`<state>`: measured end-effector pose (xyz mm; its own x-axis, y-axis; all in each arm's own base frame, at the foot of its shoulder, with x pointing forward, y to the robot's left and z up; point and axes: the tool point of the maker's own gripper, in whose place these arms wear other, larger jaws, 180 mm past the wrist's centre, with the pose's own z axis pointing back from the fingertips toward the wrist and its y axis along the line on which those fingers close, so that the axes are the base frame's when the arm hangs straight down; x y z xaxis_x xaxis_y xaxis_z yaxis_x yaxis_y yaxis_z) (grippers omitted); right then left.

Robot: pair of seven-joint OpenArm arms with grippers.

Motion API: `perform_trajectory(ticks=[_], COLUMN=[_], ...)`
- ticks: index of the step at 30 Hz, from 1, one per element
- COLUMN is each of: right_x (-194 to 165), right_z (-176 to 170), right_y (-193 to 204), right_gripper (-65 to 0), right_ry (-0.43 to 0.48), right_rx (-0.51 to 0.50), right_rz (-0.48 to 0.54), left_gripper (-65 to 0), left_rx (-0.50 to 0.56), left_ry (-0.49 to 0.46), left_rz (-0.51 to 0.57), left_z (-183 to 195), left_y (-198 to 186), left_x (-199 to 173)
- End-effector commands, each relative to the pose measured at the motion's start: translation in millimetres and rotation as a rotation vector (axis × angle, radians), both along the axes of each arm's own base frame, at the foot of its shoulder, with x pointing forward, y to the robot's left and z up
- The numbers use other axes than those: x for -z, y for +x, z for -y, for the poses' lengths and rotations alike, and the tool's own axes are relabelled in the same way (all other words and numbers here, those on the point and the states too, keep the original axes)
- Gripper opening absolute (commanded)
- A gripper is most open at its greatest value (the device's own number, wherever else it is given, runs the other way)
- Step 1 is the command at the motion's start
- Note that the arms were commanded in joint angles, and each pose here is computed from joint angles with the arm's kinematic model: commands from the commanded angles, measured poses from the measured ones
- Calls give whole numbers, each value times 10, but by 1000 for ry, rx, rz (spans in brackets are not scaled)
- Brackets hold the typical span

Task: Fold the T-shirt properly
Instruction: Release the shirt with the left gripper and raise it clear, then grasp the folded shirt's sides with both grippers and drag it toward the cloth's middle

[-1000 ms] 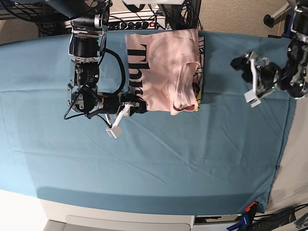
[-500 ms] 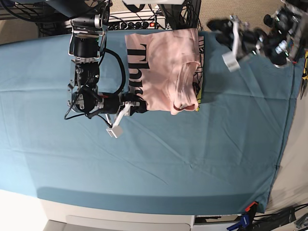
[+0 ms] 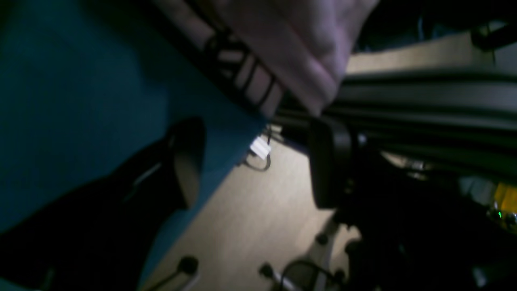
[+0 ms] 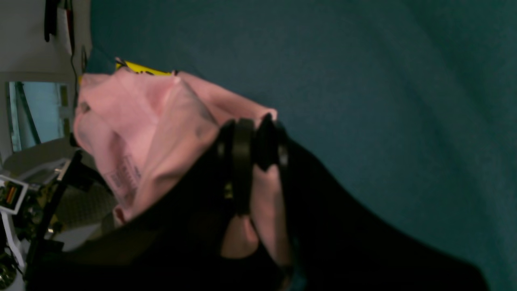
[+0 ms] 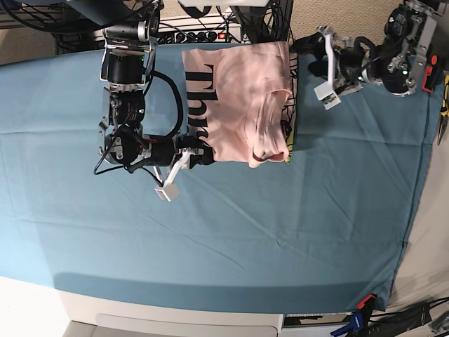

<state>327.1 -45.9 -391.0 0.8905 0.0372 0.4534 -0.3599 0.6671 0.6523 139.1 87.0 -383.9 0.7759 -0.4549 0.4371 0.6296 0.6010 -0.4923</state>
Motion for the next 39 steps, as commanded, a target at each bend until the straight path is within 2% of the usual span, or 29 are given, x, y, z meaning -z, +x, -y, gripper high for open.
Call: perform_trajectory(ticks=[1,17,18,20,23,27,32,35,39], right_x=[-94,-94,-94,-94,-95,-125,-295,-366,-310], right_z=[-5,-7,-6,-6,-1,0,21,57,117], right_y=[78,78,79,79,80,90,48,-60,-311], right_gripper=[-618,-618,-618,-641,-650,-650,-650,-650,-650], right_ry=[-1,0,-1,-1,-1,-3,-29,-75,-140], right_rx=[-7,-7,-7,-7,-6,-7,-10,-14,-13], right_rz=[29,29,29,29,30,43,126,177,190], left_gripper=[-238,-241,-258,-354,-640,-650,-650,-650,-650], left_rx=[-13,-69,-74,-84,-94,-88,-89,-94,-101], left_ry=[-7,-96,-93,-84,-46,3,112,141,157], left_rz=[20,30,30,33,49,80,173,245,339], left_z=[21,378,384,375,320,226,-52,-167,-263], left_y=[56,109,116,131,163,235,573,811,1112], left_x=[-43,-50,-44,-32,12,38,-26,-142,-333])
